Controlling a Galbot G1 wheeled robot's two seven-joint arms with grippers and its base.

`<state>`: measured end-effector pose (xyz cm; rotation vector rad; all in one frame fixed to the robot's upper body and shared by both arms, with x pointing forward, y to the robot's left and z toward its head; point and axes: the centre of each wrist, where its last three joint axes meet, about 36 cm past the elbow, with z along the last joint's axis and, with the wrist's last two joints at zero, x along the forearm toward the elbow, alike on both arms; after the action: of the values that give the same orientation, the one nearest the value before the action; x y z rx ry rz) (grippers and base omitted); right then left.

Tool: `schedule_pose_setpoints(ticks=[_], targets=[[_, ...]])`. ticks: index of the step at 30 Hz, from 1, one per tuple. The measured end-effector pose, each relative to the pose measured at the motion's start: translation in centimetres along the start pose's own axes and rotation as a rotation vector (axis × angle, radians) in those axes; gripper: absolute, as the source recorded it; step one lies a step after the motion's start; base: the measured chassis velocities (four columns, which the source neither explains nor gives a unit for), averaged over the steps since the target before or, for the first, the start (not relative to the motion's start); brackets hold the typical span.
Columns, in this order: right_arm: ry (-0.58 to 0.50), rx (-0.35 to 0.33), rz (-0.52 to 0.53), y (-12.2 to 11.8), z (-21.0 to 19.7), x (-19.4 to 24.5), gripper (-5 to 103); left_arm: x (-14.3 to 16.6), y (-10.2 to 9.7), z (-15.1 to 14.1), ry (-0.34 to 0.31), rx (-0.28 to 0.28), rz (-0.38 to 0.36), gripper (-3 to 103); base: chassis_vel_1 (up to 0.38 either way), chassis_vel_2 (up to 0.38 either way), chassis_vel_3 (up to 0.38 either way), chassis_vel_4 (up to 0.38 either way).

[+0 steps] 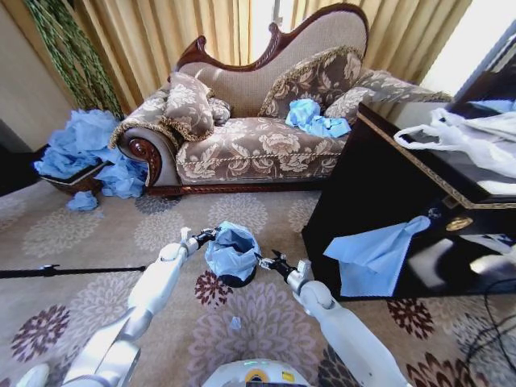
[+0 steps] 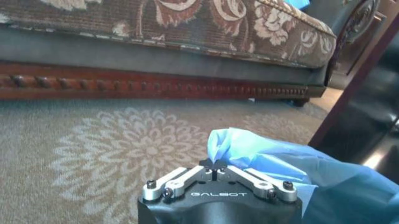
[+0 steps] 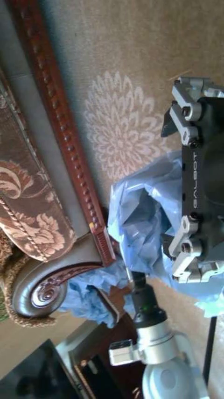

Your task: Place a garbage bag over the trash bin.

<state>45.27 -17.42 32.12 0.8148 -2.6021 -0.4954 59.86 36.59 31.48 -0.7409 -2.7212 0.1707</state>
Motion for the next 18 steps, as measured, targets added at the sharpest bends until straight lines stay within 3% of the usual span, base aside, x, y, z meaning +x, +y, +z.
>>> schedule_pose_setpoints(ticks=[3, 13, 18], targets=[[0.003, -0.003, -0.004, 0.0, 0.1, 0.2, 100, 0.1, -0.1, 0.3, 0.001, 0.014, -0.005, 0, 0.0, 0.0, 0.0, 0.0], [0.014, 0.005, -0.01, 0.0, 0.7, 0.6, 100, 0.2, -0.3, 1.2, -0.015, 0.148, -0.041, 0, 0.0, 0.0, 0.0, 0.0], [0.02, 0.01, -0.012, 0.1, 1.0, 0.7, 100, 0.1, -0.4, 1.6, -0.02, 0.187, -0.058, 0, 0.0, 0.0, 0.0, 0.0]])
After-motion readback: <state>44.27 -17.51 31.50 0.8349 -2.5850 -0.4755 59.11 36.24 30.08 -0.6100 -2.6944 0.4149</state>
